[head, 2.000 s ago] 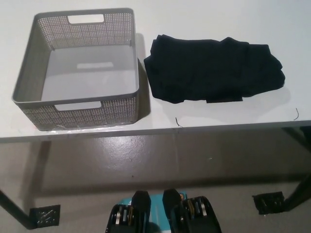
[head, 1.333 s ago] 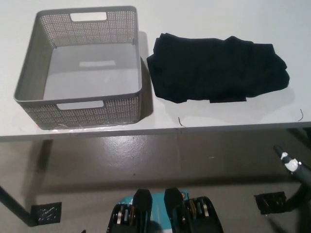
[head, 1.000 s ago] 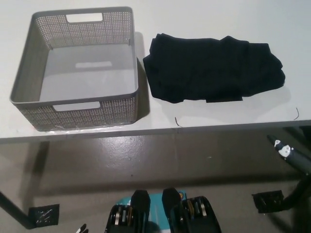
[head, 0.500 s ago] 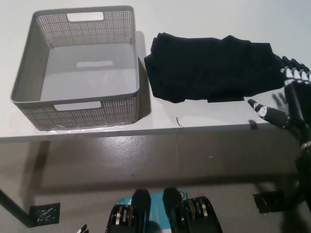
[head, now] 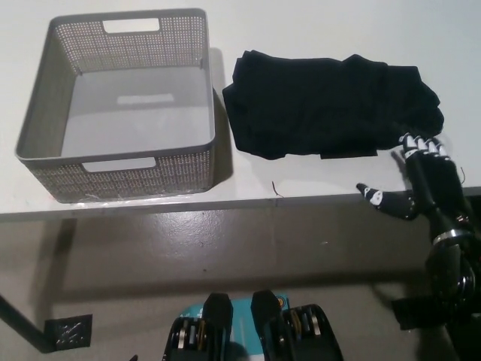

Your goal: Use the right hand to pick up a t shirt on the right hand side and place it into a contianer on the left side

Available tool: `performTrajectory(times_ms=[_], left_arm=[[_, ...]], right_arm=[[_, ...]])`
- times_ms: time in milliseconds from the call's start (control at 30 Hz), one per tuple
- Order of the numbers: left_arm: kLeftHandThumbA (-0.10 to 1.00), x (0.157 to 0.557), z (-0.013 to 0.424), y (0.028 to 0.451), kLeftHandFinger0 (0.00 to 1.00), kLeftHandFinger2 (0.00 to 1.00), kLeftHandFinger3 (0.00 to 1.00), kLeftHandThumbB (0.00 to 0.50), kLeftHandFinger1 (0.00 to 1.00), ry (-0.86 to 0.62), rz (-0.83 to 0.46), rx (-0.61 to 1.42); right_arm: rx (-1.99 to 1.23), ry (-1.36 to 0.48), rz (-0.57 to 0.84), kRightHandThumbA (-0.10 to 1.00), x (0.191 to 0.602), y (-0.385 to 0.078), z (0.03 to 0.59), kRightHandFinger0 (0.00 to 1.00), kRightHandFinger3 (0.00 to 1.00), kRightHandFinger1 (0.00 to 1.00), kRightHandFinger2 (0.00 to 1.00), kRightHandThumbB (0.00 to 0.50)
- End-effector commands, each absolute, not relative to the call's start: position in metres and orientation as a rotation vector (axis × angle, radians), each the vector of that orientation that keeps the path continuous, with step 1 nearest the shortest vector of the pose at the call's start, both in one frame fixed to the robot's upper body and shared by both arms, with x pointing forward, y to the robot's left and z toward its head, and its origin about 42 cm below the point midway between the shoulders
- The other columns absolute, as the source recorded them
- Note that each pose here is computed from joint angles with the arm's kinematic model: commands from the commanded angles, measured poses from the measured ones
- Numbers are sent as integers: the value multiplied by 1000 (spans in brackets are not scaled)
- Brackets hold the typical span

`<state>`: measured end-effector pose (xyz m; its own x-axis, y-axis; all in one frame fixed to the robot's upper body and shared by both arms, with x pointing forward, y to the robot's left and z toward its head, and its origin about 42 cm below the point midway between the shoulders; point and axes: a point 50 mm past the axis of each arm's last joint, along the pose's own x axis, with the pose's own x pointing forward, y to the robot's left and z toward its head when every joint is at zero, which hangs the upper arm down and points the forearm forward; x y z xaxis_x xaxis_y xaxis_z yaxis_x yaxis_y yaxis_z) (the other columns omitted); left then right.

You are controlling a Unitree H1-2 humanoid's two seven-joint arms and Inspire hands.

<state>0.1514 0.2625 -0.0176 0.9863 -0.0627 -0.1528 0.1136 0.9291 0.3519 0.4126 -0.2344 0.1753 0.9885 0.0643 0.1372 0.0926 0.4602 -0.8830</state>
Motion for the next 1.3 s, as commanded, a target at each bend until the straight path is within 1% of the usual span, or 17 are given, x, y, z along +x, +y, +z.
performTrajectory(times_ms=[0, 33, 100, 167, 200, 300, 433, 567, 633, 733, 833, 867, 900, 1067, 1100, 1233, 1267], left_arm=[[1000, 154, -11, 265, 1000, 1000, 1000, 132, 1000, 92, -112, 378], [1000, 152, -10, 265, 1000, 1000, 1000, 156, 1000, 95, -123, 373], [1000, 153, -10, 266, 1000, 1000, 1000, 172, 1000, 96, -126, 373], [1000, 154, -10, 266, 1000, 1000, 1000, 158, 1000, 92, -125, 380], [1000, 154, -10, 265, 1000, 1000, 1000, 165, 1000, 91, -124, 383], [1000, 150, -11, 267, 1000, 1000, 1000, 149, 1000, 101, -131, 383], [1000, 149, -12, 267, 1000, 1000, 1000, 168, 1000, 105, -131, 377], [1000, 148, -13, 269, 1000, 1000, 1000, 171, 1000, 106, -129, 402], [1000, 146, -12, 270, 1000, 1000, 1000, 171, 1000, 107, -127, 401], [1000, 144, -13, 273, 1000, 1000, 1000, 185, 1000, 117, -124, 402], [1000, 145, -16, 271, 1000, 1000, 1000, 194, 1000, 120, -124, 405], [1000, 145, -16, 272, 1000, 1000, 1000, 215, 1000, 122, -121, 401], [1000, 144, -16, 273, 1000, 1000, 1000, 204, 1000, 123, -118, 402], [1000, 143, -16, 276, 1000, 1000, 1000, 233, 1000, 127, -118, 418], [1000, 144, -16, 276, 1000, 1000, 1000, 214, 1000, 124, -120, 421], [1000, 146, -14, 277, 1000, 1000, 1000, 201, 1000, 118, -118, 420], [1000, 147, -14, 278, 1000, 1000, 1000, 205, 1000, 116, -120, 425]], right_arm=[[-1039, -123, -25, 988, 418, -238, 176, 1000, 1000, 1000, 1000, 434], [-1043, -108, -23, 1000, 420, -237, 171, 1000, 1000, 1000, 1000, 435], [-1045, -95, -18, 1000, 421, -237, 166, 1000, 1000, 1000, 1000, 443], [-1040, -88, -13, 996, 422, -236, 165, 1000, 1000, 1000, 1000, 435], [-1037, -82, -5, 997, 423, -236, 164, 1000, 1000, 1000, 1000, 441], [-1034, -73, 21, 1000, 422, -234, 158, 1000, 1000, 1000, 1000, 447], [-1051, -77, 34, 1000, 425, -232, 158, 1000, 1000, 1000, 1000, 452], [-1048, -92, 39, 989, 427, -230, 166, 1000, 1000, 1000, 1000, 434], [-1055, -94, 40, 984, 430, -231, 169, 1000, 1000, 1000, 1000, 443], [-1091, -97, 28, 952, 436, -233, 179, 1000, 1000, 1000, 1000, 418], [-1105, -106, 22, 939, 439, -237, 186, 1000, 1000, 1000, 1000, 423], [-1106, -109, 24, 922, 440, -237, 189, 1000, 1000, 1000, 1000, 415], [-1109, -114, 24, 903, 442, -235, 193, 1000, 1000, 1000, 1000, 409], [-1134, -152, 22, 895, 440, -231, 207, 1000, 1000, 1000, 1000, 393], [-1149, -163, 23, 901, 439, -231, 210, 1000, 1000, 1000, 1000, 393], [-1151, -180, 14, 909, 438, -232, 218, 1000, 1000, 1000, 1000, 403], [-1147, -190, 4, 890, 438, -233, 220, 1000, 1000, 1000, 1000, 402]])
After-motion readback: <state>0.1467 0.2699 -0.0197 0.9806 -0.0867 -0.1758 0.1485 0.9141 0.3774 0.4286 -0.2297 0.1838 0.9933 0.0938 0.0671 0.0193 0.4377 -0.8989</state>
